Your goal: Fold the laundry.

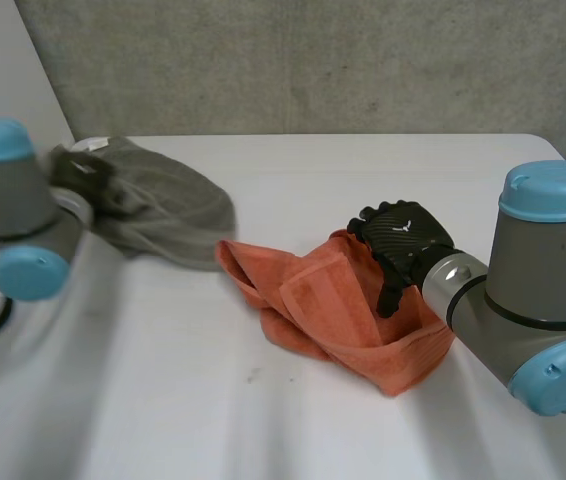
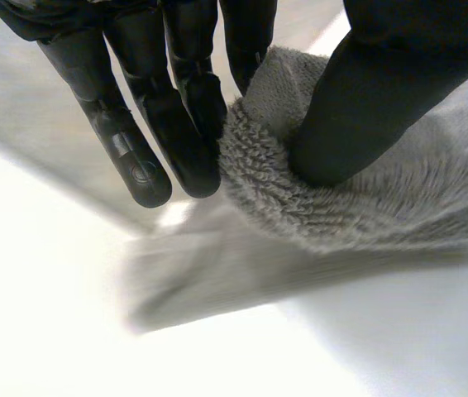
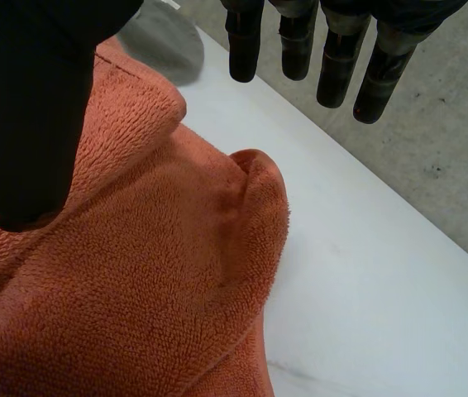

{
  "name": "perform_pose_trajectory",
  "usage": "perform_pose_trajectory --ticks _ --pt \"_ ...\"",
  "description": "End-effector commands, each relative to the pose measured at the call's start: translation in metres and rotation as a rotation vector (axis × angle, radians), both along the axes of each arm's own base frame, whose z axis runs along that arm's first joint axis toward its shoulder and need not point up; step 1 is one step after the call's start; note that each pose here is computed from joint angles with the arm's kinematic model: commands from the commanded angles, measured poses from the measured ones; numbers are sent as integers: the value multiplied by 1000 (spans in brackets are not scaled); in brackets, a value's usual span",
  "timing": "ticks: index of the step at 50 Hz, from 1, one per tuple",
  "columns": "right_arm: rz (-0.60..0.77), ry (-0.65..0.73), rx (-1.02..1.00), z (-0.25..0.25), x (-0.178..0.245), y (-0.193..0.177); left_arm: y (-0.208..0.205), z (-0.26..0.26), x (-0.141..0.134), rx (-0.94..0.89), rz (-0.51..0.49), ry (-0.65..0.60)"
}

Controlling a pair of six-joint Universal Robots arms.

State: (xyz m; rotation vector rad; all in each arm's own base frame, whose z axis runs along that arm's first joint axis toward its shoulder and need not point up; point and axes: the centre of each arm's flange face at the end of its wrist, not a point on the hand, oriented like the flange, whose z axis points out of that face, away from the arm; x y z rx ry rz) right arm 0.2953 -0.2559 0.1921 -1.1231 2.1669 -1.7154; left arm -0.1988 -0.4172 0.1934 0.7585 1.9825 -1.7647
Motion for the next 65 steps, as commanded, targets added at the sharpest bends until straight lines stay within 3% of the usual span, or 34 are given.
perform_pose_trajectory --ticks 1,4,9,14,25,34,39,51,60,65 --pt "0 -2 -5 2 0 0 -36 62 82 -290 259 -178" --pt "1 -2 -5 2 1 1 -37 63 93 -312 284 -217" --pt "4 -4 -9 3 2 1 -24 48 83 -261 232 -185" --pt "9 -3 -9 3 3 3 -3 33 45 -216 103 -139" --pt "4 -8 -10 5 0 1 26 12 -4 -137 -33 -80" --pt "28 -4 -34 24 -2 9 98 -21 -69 139 -366 166" --pt "73 126 10 22 -10 24 124 -29 -97 204 -509 220" --pt "71 222 151 -6 -37 53 119 -42 -122 218 -543 274" --pt "60 201 90 -28 -38 56 125 -56 -139 266 -565 317" --pt "45 185 43 -34 -34 43 113 -47 -135 204 -472 307"
